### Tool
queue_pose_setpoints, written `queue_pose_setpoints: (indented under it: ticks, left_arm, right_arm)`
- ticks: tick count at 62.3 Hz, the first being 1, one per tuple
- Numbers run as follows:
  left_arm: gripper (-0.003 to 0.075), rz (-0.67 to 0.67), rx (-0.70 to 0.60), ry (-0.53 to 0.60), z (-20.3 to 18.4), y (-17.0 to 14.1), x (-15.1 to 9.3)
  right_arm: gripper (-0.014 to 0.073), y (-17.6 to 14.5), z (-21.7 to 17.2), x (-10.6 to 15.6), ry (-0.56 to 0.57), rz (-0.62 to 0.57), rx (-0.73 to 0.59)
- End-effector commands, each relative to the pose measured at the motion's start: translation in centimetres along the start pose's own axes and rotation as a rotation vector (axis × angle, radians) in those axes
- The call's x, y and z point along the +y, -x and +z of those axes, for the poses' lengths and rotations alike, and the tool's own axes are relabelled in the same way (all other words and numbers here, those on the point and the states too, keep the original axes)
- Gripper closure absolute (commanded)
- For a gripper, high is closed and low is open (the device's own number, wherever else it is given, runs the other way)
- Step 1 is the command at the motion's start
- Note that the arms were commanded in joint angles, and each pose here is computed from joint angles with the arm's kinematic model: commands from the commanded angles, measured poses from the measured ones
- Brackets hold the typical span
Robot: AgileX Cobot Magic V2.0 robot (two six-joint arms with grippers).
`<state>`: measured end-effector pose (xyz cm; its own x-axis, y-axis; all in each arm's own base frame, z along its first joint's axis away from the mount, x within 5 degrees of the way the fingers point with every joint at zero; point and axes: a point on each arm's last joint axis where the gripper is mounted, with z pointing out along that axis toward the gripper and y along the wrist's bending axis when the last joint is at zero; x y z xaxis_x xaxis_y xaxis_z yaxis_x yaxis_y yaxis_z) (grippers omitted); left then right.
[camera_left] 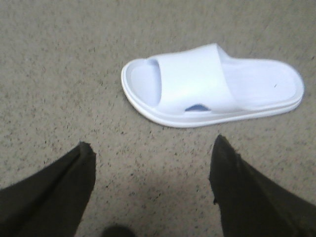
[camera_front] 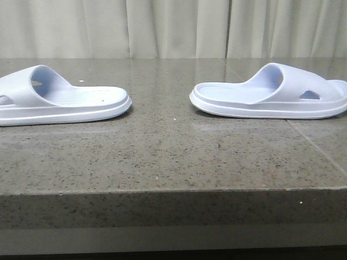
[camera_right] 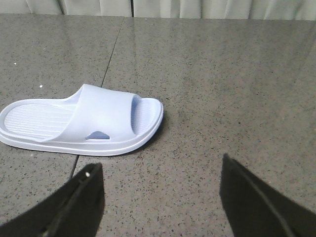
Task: Insert blue slippers together front up
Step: 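Lower the left gripper to the heel of the slipper nearest it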
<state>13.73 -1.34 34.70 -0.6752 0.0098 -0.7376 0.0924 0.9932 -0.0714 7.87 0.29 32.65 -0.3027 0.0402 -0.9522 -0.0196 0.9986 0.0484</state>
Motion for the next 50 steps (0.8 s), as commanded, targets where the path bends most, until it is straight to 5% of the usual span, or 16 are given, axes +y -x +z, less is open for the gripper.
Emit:
queue_pose_setpoints:
  ticks: [1, 8, 28, 50]
  left_arm:
    - [0.0228, -0.016, 0.044, 0.024, 1.1, 2.2, 0.5]
    - [0.0228, -0.058, 0.116, 0.041, 2.9, 3.8, 1.8]
    - [0.0228, -0.286, 0.067, -0.225, 6.7, 6.0, 6.1]
    - [0.0239, -0.409, 0.11, -0.349, 12.4, 5.7, 8.8]
  right_arm:
    - [0.0074, 1.3, -0.1, -0.1, -0.011, -0.022, -0.076]
    - [0.0074, 1.3, -0.1, -0.1, -0.011, -0.022, -0.076]
    - [0.0074, 1.3, -0.1, -0.1, -0.011, -0.022, -0.076]
    - [0.0074, 1.3, -0.1, -0.1, -0.011, -0.022, -0.076]
